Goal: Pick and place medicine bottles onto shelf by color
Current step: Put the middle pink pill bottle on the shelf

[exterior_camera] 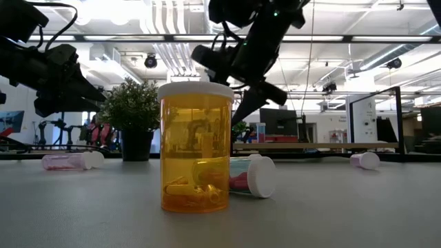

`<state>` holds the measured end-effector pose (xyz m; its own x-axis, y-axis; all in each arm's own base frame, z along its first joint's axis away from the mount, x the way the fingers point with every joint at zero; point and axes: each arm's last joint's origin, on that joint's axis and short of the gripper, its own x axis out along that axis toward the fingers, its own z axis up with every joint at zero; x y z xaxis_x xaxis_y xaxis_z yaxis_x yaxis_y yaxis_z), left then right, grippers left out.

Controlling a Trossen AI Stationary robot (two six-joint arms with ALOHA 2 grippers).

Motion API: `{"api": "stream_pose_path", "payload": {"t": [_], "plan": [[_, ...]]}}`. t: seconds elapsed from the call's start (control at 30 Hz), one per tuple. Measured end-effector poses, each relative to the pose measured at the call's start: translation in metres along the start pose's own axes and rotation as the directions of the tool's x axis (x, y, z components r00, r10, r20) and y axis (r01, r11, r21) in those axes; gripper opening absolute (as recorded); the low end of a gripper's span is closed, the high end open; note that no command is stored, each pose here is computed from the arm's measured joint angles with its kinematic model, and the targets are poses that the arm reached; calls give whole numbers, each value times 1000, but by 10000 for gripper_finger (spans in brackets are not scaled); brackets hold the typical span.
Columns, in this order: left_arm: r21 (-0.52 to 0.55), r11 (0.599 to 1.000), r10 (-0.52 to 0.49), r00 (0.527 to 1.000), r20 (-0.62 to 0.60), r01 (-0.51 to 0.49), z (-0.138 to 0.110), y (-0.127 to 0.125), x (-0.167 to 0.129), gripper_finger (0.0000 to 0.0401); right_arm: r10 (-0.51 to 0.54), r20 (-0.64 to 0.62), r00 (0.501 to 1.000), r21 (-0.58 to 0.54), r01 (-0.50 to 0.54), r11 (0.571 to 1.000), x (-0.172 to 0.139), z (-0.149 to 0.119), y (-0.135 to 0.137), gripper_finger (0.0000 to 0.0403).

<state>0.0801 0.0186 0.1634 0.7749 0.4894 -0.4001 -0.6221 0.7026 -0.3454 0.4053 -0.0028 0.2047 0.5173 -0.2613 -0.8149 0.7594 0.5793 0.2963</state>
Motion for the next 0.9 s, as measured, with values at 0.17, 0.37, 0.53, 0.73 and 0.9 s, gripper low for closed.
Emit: {"api": "stream_pose_path", "payload": {"t": [0.17, 0.37, 0.53, 0.73, 0.9], "plan": [[0, 1000, 0, 1000, 0, 0, 0, 0, 0, 205, 8, -3, 1000, -9, -8, 1000, 11, -1, 0, 254], [0, 1000, 0, 1000, 0, 0, 0, 0, 0, 205, 29, 20, 999, -13, -29, 999, 19, 3, 2, 255], [0, 1000, 0, 1000, 1, 0, 0, 0, 0, 205, 9, 14, 1000, -39, -8, 999, 30, 5, 1, 256], [3, 1000, 3, 1000, -6, -3, 0, 0, 1, 205, -33, -12, 999, -42, 33, 999, 50, 6, 3, 256], [5, 1000, 6, 1000, -9, -6, -1, 0, 1, 205, -73, -42, 996, -57, 71, 996, 57, 9, 9, 249]]}}
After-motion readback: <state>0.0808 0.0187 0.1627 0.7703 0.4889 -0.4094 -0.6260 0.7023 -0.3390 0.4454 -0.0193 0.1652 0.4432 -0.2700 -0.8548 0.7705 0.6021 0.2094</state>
